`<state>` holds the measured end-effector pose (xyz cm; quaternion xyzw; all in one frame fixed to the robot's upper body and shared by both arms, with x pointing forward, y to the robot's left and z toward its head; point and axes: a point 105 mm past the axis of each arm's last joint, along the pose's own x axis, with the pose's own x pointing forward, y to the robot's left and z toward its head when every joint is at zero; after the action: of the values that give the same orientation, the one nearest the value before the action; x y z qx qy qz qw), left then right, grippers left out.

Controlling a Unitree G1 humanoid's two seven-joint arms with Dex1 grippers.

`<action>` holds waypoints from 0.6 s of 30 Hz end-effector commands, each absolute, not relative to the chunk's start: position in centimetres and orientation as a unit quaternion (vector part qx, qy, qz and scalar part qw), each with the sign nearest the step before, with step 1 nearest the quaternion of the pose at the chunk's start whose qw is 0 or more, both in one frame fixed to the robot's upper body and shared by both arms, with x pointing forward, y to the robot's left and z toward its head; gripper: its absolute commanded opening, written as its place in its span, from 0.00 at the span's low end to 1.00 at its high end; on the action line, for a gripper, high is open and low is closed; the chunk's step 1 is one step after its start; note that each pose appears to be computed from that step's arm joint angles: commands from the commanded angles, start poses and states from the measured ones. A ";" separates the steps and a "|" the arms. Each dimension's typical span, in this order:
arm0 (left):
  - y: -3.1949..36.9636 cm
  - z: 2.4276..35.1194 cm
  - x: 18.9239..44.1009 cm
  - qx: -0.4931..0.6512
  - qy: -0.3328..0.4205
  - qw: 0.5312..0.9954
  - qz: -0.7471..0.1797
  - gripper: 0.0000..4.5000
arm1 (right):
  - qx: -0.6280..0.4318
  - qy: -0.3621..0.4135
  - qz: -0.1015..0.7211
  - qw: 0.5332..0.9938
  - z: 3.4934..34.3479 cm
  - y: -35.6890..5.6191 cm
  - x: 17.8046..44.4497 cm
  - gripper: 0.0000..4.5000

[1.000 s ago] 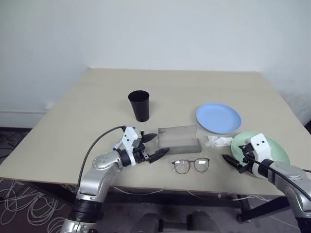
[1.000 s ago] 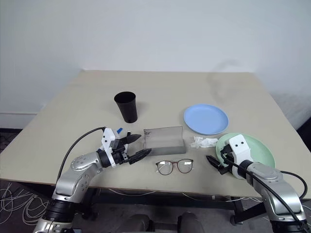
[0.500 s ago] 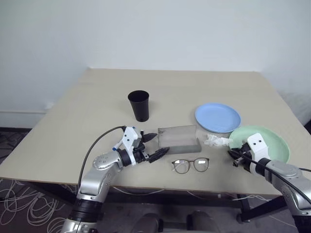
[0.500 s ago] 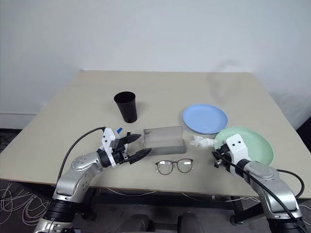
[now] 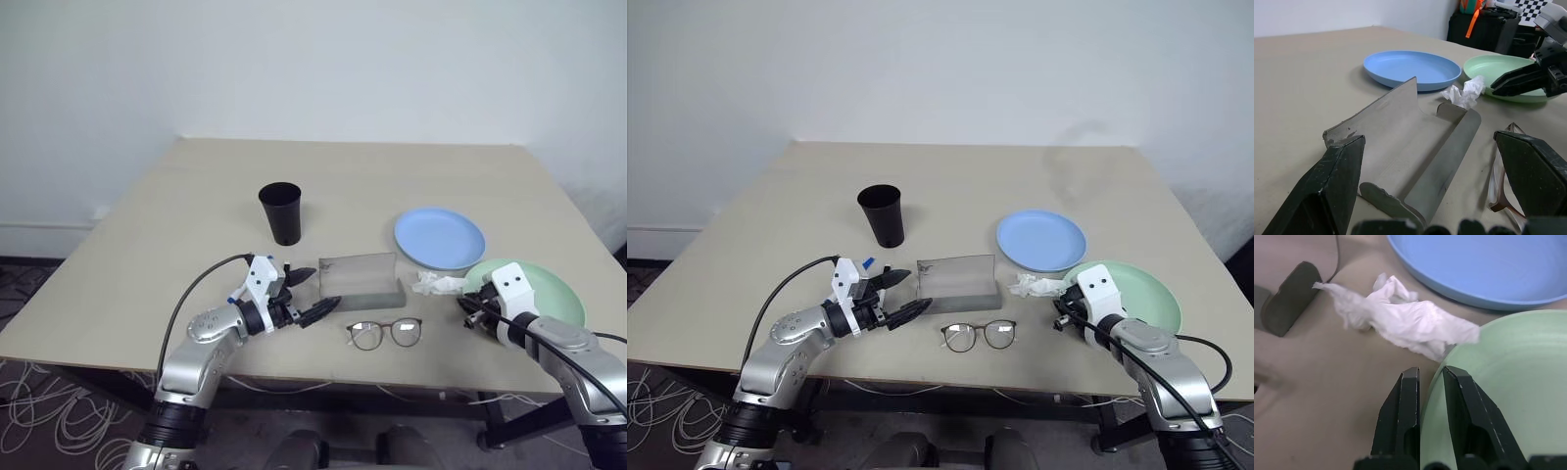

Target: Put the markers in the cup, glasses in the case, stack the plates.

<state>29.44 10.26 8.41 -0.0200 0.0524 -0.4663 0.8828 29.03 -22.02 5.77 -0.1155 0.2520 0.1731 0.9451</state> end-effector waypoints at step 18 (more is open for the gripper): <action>10.3 9.7 30.1 -0.004 0.026 0.886 -0.464 1.00 | -0.147 0.245 0.079 0.955 7.1 -25.3 30.9 0.18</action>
<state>29.71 10.39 8.28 -0.0134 0.0542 -0.4618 0.8852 30.32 -23.71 5.81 -0.1314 0.2630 0.1158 0.9488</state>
